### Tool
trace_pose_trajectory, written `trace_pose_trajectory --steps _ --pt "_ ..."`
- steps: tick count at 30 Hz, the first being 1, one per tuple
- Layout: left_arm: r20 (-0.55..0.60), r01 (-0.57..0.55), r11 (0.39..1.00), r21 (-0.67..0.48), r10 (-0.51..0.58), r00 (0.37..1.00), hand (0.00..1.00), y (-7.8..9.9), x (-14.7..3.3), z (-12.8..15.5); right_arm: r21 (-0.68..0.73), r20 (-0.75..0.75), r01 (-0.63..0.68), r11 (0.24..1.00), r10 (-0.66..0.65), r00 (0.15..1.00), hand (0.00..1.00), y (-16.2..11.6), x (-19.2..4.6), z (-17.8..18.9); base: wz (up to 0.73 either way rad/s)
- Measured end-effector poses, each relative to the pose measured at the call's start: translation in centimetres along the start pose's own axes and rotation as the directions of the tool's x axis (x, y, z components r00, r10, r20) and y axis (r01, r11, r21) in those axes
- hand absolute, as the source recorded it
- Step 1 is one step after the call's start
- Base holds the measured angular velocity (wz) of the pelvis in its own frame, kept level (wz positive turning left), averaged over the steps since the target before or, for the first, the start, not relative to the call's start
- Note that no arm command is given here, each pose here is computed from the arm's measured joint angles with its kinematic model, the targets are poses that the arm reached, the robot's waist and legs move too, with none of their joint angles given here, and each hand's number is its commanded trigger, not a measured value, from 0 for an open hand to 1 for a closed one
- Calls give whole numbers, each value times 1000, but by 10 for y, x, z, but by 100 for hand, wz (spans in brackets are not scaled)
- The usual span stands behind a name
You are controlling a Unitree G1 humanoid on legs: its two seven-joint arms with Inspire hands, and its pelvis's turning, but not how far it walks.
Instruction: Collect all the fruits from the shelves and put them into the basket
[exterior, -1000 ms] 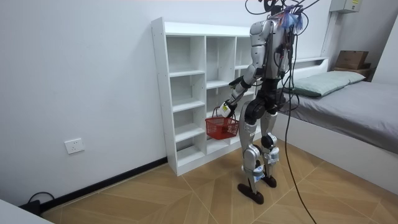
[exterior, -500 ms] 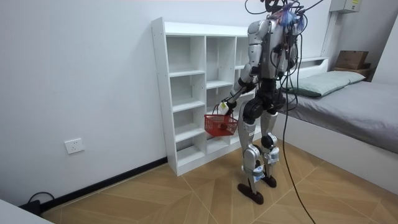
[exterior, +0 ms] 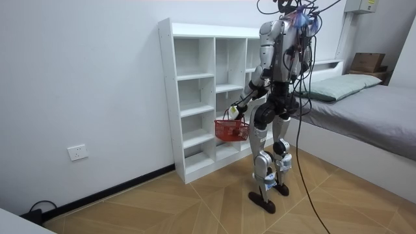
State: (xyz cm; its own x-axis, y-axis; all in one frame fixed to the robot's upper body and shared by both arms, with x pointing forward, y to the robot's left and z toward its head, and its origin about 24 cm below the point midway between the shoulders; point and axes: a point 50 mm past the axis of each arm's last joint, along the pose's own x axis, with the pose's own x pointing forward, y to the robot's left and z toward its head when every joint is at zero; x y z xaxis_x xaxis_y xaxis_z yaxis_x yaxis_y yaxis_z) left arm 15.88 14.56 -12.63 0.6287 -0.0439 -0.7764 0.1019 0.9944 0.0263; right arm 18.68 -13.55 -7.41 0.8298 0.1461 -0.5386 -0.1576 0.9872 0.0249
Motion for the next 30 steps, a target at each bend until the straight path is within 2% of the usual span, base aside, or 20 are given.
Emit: trace_pose_trajectory --steps 7,15,30 --pt "6 32 999 -7 -32 999 100 -7 1 2 8 -20 -21 1000 21 1000 100 3 2 -4 0" --pt "3 80 996 38 -80 997 100 -17 0 2 21 -47 -30 999 31 998 100 3 8 -6 0" --pt "29 91 994 54 -92 995 100 -15 3 12 -27 -78 -52 998 49 996 100 1 27 0 3"
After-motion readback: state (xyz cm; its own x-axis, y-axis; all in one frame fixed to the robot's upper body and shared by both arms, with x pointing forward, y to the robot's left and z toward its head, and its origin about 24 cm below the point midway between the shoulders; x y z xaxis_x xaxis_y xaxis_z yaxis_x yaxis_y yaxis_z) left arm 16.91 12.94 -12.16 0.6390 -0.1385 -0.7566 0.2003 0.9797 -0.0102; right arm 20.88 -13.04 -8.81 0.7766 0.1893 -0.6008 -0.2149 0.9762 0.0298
